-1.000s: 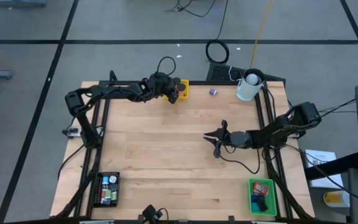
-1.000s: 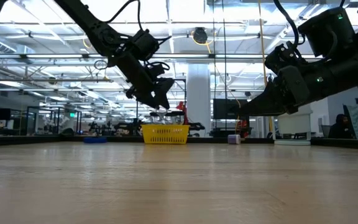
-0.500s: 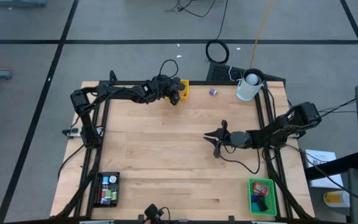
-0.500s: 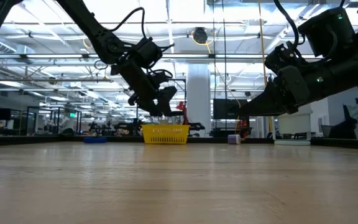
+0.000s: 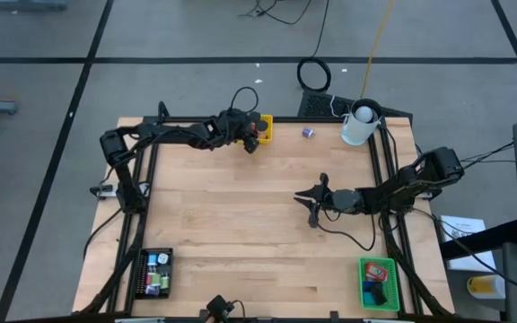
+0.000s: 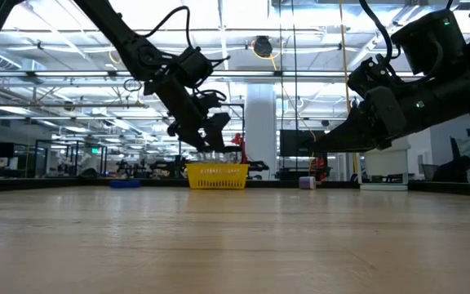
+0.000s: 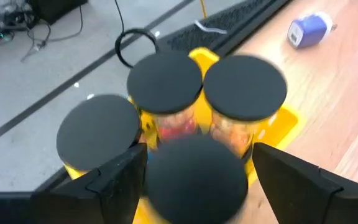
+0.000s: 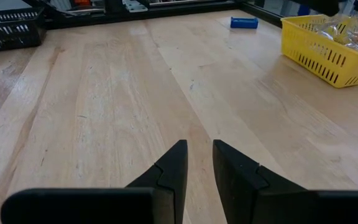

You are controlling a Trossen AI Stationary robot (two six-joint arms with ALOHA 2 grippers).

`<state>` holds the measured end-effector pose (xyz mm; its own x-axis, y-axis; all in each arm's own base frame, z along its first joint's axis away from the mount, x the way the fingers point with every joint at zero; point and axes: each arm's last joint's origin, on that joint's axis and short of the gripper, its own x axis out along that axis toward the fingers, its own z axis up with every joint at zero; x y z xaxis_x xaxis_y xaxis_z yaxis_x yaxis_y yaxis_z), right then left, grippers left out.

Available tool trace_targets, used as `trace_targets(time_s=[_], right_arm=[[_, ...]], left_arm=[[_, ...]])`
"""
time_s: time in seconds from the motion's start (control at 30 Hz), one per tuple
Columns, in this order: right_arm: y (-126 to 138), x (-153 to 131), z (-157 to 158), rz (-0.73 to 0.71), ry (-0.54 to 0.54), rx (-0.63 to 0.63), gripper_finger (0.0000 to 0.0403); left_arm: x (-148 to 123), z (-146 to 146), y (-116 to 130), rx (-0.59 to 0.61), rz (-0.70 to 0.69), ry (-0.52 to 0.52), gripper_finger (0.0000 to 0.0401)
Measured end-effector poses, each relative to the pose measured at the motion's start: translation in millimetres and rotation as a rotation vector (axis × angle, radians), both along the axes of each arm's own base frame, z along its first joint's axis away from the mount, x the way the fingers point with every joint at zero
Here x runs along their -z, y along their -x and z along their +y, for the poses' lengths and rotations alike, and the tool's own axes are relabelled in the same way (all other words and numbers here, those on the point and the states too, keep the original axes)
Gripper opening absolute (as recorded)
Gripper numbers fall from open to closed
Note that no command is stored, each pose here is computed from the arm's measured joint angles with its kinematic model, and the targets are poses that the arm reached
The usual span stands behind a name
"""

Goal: Pick & Place Office items
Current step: Put the white hour glass into the yellow bin, then put the purple charger adapter into the black bin

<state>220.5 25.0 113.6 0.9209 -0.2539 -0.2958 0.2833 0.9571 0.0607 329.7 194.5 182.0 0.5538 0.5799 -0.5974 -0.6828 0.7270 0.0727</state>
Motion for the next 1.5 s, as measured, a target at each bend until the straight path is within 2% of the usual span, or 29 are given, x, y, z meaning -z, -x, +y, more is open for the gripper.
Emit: trace_targets(time_s=[0.17, 0.37, 0.6, 0.73, 1.13, 1.3, 1.5], right_arm=[[0.0, 0.0, 0.0, 0.000, 0.000, -0.001, 0.0071], [0.0, 0.0, 0.0, 0.000, -0.001, 0.000, 0.0071], [0.0, 0.0, 0.0, 0.000, 0.000, -0.001, 0.0071], [0.0, 0.0, 0.0, 0.001, 0.001, -0.001, 0.0071], [0.0, 0.0, 0.0, -0.001, -0.001, 0.000, 0.0071], [0.1, 0.3, 0.0, 0.003, 0.001, -0.001, 0.0071], [0.6, 1.4, -0.1, 0.013, -0.002, 0.001, 0.0071]], left_arm=[[-10.6, -1.7, 4.7, -0.006, -0.004, -0.003, 0.0278], [-20.8, -3.6, 9.0, -0.014, -0.003, -0.020, 0.0235], [-20.1, -4.4, 11.1, -0.002, 0.047, -0.037, 0.0193], [-27.7, -8.3, 12.6, 0.017, 0.048, -0.054, 0.0186], [-84.0, -46.4, 19.8, 0.139, -0.041, -0.176, 0.0186], [-71.2, -61.8, 26.7, 0.181, -0.101, -0.226, 0.0178], [-38.1, -79.4, 51.0, 0.233, -0.269, -0.287, 0.0110]])
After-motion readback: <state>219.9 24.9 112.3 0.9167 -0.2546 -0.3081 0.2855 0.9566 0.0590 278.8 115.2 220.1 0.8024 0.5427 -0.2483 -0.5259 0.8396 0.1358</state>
